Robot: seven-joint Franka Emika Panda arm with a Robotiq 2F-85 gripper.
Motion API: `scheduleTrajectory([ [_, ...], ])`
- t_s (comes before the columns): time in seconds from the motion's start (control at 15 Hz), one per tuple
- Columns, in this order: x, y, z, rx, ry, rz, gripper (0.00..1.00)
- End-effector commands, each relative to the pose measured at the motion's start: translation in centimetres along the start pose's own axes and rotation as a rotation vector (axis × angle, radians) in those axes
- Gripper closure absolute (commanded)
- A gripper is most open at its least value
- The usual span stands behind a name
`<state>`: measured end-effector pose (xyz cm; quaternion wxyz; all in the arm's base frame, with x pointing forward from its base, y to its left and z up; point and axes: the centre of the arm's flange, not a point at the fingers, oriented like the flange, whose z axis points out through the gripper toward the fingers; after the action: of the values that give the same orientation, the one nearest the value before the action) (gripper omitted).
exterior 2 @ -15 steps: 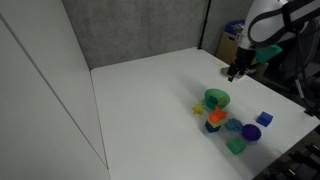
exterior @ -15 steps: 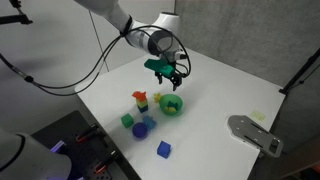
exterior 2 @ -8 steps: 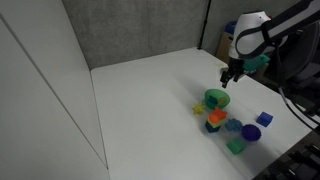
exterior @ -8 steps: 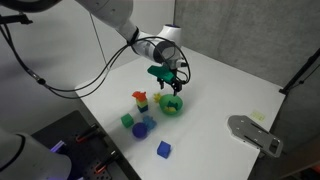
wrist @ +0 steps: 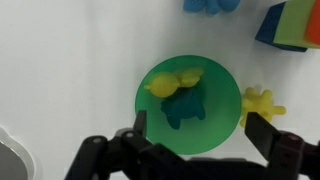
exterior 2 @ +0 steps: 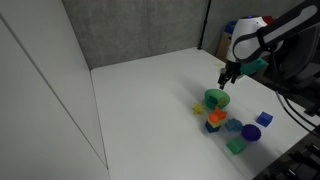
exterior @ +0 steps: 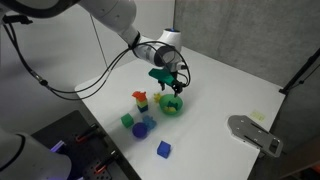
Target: Take the blue thong out of the bowl and place it on the blue block
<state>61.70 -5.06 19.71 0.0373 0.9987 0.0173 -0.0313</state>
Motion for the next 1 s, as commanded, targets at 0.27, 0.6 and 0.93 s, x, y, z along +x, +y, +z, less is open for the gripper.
scheduleTrajectory([
  [0.27,4.5,-1.8,5.4,-0.010,0.048,-0.029,0.00],
  [0.6,6.1,-2.2,9.1,-0.046,0.020,-0.089,0.00],
  [0.93,7.1,-2.3,11.3,-0.111,0.018,-0.180,0.00],
])
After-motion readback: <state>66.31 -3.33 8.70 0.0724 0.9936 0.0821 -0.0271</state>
